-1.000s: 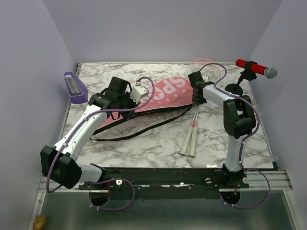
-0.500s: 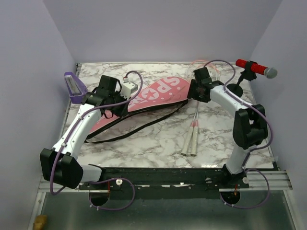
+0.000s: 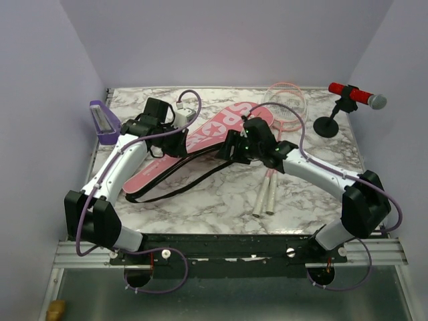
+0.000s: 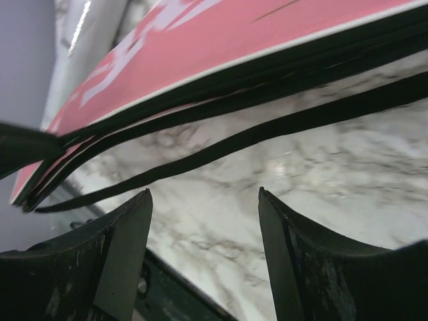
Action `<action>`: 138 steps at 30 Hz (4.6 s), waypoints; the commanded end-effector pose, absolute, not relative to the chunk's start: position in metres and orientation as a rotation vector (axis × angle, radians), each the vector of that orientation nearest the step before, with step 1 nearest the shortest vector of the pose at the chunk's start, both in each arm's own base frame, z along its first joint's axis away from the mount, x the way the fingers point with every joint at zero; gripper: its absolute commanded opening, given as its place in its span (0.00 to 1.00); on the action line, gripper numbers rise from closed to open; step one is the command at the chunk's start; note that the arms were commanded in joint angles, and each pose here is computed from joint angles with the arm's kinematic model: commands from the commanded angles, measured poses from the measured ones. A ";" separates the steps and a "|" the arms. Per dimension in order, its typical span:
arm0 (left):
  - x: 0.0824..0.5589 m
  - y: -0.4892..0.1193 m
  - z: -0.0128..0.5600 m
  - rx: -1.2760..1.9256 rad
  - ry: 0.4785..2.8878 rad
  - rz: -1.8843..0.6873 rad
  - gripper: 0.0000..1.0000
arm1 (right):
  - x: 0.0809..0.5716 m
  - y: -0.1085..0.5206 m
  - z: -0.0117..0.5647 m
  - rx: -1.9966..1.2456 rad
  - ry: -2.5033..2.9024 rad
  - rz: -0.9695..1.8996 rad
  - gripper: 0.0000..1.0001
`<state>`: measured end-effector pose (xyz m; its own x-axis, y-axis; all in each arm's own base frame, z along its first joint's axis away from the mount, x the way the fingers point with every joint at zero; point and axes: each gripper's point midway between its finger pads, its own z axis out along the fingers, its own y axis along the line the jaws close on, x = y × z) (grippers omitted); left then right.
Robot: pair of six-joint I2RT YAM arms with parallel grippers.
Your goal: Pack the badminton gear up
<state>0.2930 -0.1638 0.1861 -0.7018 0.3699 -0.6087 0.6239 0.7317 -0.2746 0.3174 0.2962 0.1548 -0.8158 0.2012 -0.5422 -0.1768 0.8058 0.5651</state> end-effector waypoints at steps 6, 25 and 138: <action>0.299 -0.178 0.211 0.726 2.345 -0.737 0.00 | 0.299 0.377 0.182 0.088 2.236 1.156 0.70; 0.294 -0.183 0.210 0.731 2.344 -0.784 0.00 | 0.318 0.413 0.178 0.183 2.192 1.157 0.60; 0.272 -0.202 0.204 0.802 2.373 -0.981 0.00 | 0.317 0.404 0.161 0.303 2.078 1.131 0.57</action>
